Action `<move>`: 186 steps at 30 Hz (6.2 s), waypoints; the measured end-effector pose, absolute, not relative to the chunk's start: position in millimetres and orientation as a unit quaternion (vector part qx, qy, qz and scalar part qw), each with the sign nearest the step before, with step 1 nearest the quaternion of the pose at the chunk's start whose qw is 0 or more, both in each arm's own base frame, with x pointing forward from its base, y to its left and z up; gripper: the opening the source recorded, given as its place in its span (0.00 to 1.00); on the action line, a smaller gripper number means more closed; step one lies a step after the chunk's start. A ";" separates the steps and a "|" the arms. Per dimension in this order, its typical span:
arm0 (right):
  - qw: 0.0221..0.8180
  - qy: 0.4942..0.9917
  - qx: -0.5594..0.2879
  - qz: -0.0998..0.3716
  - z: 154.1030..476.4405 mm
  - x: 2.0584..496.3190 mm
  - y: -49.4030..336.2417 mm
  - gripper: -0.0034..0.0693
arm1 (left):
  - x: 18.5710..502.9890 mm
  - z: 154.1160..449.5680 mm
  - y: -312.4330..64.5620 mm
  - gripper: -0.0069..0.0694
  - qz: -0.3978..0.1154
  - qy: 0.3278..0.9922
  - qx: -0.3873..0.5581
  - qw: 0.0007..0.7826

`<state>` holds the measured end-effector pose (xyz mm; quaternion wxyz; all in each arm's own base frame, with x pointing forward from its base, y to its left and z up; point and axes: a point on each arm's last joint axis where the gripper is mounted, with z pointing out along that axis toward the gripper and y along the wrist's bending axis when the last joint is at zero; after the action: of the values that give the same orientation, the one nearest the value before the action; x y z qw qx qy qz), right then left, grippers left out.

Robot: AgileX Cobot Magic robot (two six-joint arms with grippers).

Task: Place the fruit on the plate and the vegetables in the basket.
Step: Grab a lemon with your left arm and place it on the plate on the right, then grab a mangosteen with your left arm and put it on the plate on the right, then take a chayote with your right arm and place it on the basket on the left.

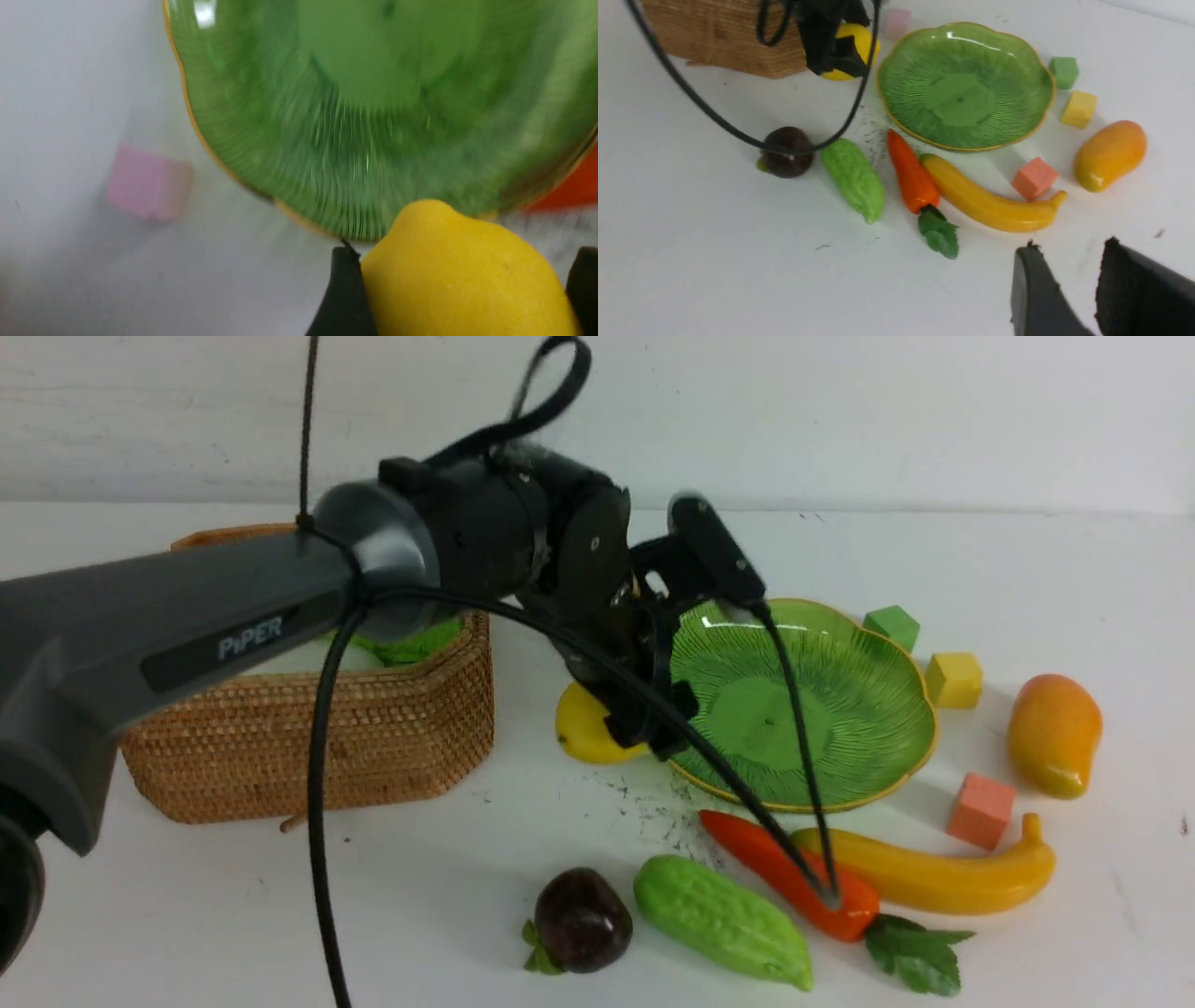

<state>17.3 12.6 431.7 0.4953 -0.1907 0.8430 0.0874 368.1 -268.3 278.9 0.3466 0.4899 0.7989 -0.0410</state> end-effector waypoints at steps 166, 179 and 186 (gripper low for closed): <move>0.515 0.830 -0.174 0.123 420.9 18.5 16.9 0.37 | 393.4 281.9 -314.3 0.87 -0.165 0.797 0.332 0.477; 0.512 0.832 -0.175 0.124 420.3 18.1 17.1 0.37 | 393.1 281.9 -314.6 0.96 -0.170 0.799 0.327 0.475; 0.512 0.832 -0.175 0.124 420.3 18.4 17.3 0.37 | 374.7 294.7 -304.5 0.77 -0.172 0.833 0.338 0.402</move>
<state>18.4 17.3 420.3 0.5117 -0.1746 0.8320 0.1243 374.7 -304.5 294.7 0.4023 0.3385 0.8332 -0.1715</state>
